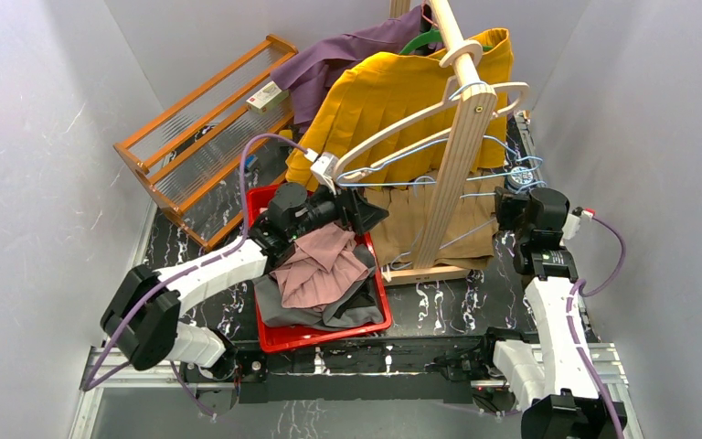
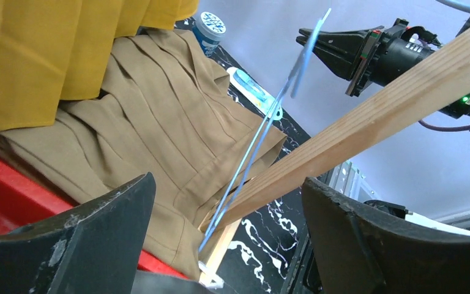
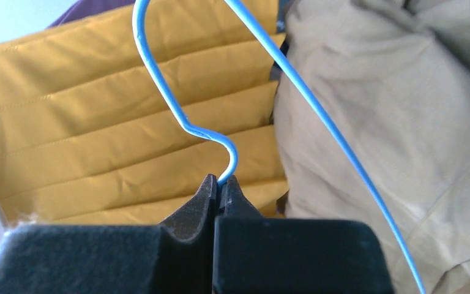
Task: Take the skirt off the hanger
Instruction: Place the hanger at the clothesline.
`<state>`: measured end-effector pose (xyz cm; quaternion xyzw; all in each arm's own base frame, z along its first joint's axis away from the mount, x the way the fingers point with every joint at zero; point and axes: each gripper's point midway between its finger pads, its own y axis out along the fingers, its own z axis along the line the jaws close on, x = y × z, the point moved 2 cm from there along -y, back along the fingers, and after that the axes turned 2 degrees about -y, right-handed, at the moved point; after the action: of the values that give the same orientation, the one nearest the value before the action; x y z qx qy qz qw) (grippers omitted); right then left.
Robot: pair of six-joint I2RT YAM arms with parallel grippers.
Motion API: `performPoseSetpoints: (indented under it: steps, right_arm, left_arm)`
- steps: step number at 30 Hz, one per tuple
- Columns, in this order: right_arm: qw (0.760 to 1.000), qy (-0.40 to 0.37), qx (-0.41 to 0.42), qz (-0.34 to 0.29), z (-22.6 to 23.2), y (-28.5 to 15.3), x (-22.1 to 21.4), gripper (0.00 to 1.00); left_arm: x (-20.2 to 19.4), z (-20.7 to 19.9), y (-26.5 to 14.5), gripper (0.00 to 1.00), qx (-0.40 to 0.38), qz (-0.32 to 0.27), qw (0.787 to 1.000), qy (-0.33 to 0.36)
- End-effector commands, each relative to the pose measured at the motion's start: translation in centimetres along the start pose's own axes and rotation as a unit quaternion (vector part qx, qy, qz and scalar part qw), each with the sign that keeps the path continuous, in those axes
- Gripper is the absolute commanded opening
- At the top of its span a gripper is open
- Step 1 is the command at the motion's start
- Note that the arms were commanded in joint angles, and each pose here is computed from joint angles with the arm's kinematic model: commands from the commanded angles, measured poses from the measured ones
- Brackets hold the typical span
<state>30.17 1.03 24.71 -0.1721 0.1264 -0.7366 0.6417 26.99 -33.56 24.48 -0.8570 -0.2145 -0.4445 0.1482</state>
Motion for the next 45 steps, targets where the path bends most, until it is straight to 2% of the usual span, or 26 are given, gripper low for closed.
performPoseSetpoints:
  steps: [1, 4, 7, 9, 12, 16, 19, 21, 23, 27, 31, 33, 36, 40, 45]
  right_arm:
    - [0.997, -0.008, 0.003, -0.075, 1.7, -0.7, 3.0, 0.0]
    - [0.993, -0.01, 0.006, -0.12, 2.7, -1.0, 4.9, 0.0]
    - [0.982, -0.018, 0.002, -0.19, 3.5, -2.5, 7.8, 0.0]
    - [0.968, -0.041, 0.003, -0.246, 4.4, -4.1, 9.8, 0.0]
    - [0.947, -0.064, 0.012, -0.316, 6.1, -6.4, 12.1, 0.0]
    - [0.926, -0.081, -0.002, -0.368, 7.1, -7.0, 13.9, 0.0]
    - [0.921, -0.106, -0.014, -0.374, 7.7, -5.6, 14.3, 0.0]
    - [0.921, -0.13, 0.012, -0.367, 9.3, -5.1, 14.2, 0.0]
    - [0.911, -0.182, 0.04, -0.368, 11.6, -5.5, 14.2, 0.0]
    - [0.857, -0.337, 0.025, -0.389, 15.2, -6.7, 15.3, 0.0]
    - [0.815, -0.414, 0.07, -0.399, 17.9, -6.6, 15.1, 0.0]
    - [0.802, -0.44, 0.097, -0.392, 19.5, -6.4, 14.6, 0.0]
    - [0.803, -0.457, 0.134, -0.36, 21.7, -6.4, 13.4, 0.0]
    - [0.785, -0.482, 0.157, -0.355, 23.4, -6.8, 12.9, 0.0]
    - [0.79, -0.504, 0.153, -0.315, 24.0, -5.9, 12.0, 0.0]
  left_arm:
    - [1.4, -0.3, -1.9, 0.89, 0.021, -0.022, 0.999, 0.011]
    - [1.6, -0.5, -2.4, 0.9, 0.023, -0.024, 0.999, 0.01]
    - [1.8, -0.5, -2.9, 0.92, 0.036, -0.025, 0.999, -0.001]
    - [1.8, 0.1, -3.4, 0.92, 0.064, -0.03, 0.997, -0.026]
    - [1.8, -0.3, -3.9, 0.92, 0.055, -0.047, 0.996, -0.047]
    - [2.5, -0.4, -4.4, 0.93, 0.062, -0.06, 0.995, -0.041]
    - [3.1, -0.3, -4.7, 0.93, 0.077, -0.061, 0.995, -0.036]
    - [3.0, -0.9, -4.8, 0.93, 0.063, -0.058, 0.996, -0.037]
    - [2.6, -0.9, -5.2, 0.93, 0.065, -0.052, 0.995, -0.054]
    - [2.0, -1.7, -5.8, 0.93, 0.04, -0.046, 0.996, -0.059]
    - [1.5, -1.6, -6.8, 0.93, 0.052, -0.04, 0.996, -0.063]
    - [1.5, -2.0, -7.2, 0.93, 0.042, -0.033, 0.997, -0.048]
    - [1.5, -1.6, -8.0, 0.93, 0.067, -0.03, 0.996, -0.041]
    - [2.0, -2.2, -8.7, 0.94, 0.057, -0.041, 0.997, -0.036]
    - [2.5, -2.9, -9.3, 0.94, 0.049, -0.046, 0.997, -0.039]
